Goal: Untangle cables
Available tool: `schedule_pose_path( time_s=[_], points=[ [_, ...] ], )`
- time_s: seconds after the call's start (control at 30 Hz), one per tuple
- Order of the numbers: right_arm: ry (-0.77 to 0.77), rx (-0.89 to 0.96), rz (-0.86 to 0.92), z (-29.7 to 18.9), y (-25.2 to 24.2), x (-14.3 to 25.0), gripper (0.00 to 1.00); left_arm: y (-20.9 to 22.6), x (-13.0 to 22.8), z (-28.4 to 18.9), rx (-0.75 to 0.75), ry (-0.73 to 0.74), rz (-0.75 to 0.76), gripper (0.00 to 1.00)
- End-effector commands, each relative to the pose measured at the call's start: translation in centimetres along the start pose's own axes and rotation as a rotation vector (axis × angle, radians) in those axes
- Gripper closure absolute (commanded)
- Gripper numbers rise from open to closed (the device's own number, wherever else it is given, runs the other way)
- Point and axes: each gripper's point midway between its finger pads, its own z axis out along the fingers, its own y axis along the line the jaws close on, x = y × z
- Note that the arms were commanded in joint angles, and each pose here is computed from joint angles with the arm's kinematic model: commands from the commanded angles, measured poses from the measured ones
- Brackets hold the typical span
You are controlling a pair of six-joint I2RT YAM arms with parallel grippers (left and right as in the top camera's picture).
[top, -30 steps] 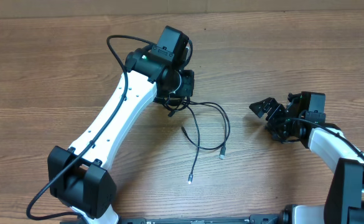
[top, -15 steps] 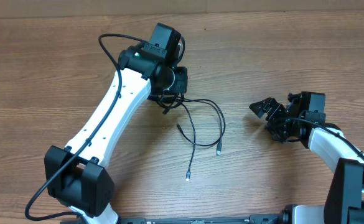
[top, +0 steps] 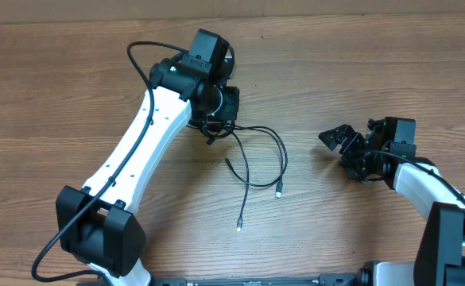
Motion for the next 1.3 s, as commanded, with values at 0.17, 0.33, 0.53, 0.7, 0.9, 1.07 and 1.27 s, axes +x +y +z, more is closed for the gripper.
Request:
schedule_pose_path(
  time_s=[0.17,0.33,0.53,0.7,0.9,1.07,1.27],
  points=[
    [-0.024,0.005,-0.022,-0.3,0.3,-0.5,0.00,-1.8,-1.1,-4.4,0.072,-0.103,0.071,0.96],
    [-0.024,0.005,-0.022,-0.3,0.3,-0.5,0.00,-1.7,-0.6,-3.4,0.070,-0.088,0.070,0.96],
    [-0.025,0.005,-0.022,-0.3,0.4,-0.5,0.00,-1.7,0.9,-1.1,0.073,-0.050,0.076,0.95],
    [-0.025,0.005,-0.022,-0.3,0.4,-0.5,0.00,-1.4,1.3,0.3,0.073,-0.046,0.074,0.96],
    [-0.024,0.005,-0.022,-0.3,0.3,-0.5,0.00,-1.2,1.3,0.7,0.071,-0.049,0.075,0.95],
    [-0.024,0.005,-0.022,-0.3,0.3,-0.5,0.00,-1.3,1.1,0.7,0.074,-0.059,0.077,0.96],
    [-0.024,0.005,-0.022,-0.3,0.3,-0.5,0.00,-1.3,1.1,0.7,0.074,-0.060,0.077,0.96]
  ],
)
